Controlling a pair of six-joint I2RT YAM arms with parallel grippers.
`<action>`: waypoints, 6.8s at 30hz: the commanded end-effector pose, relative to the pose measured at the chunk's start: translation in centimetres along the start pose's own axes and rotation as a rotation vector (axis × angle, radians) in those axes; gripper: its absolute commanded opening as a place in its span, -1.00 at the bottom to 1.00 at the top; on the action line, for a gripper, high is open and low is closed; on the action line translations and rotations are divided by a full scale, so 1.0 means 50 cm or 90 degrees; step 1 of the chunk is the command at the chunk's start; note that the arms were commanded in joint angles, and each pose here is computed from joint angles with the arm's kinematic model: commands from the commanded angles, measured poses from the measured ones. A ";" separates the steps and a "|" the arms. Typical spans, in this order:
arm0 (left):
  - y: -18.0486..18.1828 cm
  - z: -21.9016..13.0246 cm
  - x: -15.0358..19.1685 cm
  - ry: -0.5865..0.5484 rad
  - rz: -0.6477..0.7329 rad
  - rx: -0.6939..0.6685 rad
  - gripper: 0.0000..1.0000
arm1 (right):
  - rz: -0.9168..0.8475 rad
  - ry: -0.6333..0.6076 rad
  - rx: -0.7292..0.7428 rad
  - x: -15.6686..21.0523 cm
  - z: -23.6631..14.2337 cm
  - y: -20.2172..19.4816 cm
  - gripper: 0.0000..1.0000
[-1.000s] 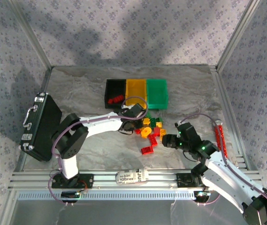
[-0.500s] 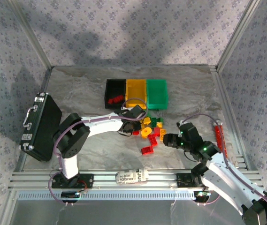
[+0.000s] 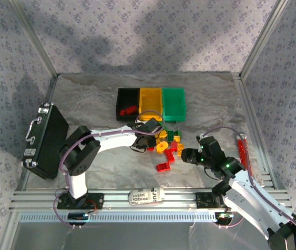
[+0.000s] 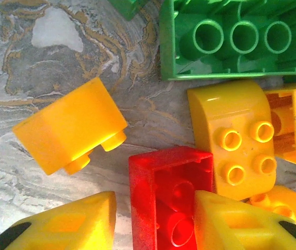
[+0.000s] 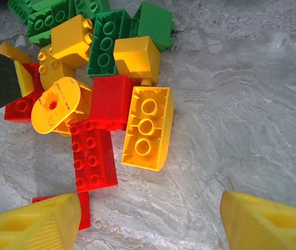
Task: Sort the legos into containers by color
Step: Pick up the lego from the center of the table, then place the lego in the container, then pick up the lego from the middle-left of the table, then place the lego in the container, then pick up the lego from the middle-left of the table.
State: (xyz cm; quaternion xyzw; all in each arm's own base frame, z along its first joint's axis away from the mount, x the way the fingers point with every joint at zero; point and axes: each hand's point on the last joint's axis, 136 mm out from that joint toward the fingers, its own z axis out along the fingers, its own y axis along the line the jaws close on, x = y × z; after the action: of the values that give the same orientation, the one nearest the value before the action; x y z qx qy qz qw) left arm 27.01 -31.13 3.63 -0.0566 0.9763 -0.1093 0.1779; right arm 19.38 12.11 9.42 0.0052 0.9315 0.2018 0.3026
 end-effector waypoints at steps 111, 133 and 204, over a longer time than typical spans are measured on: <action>-0.123 -0.119 0.267 0.151 0.661 0.144 0.59 | 0.029 -0.006 -0.013 0.005 -0.030 -0.007 0.72; -0.105 -0.039 0.278 0.178 0.707 0.062 0.25 | 0.031 -0.012 -0.015 0.005 -0.031 -0.010 0.68; 0.037 -0.263 -0.271 -0.151 0.227 0.065 0.87 | 0.056 -0.004 -0.008 0.023 -0.026 -0.026 0.64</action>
State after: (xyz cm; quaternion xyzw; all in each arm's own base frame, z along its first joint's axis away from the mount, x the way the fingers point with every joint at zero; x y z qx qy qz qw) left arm 37.09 -25.17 20.14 0.0928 0.9302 -0.1666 0.3136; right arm 18.03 10.54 9.07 0.0393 0.9285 0.2146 0.3007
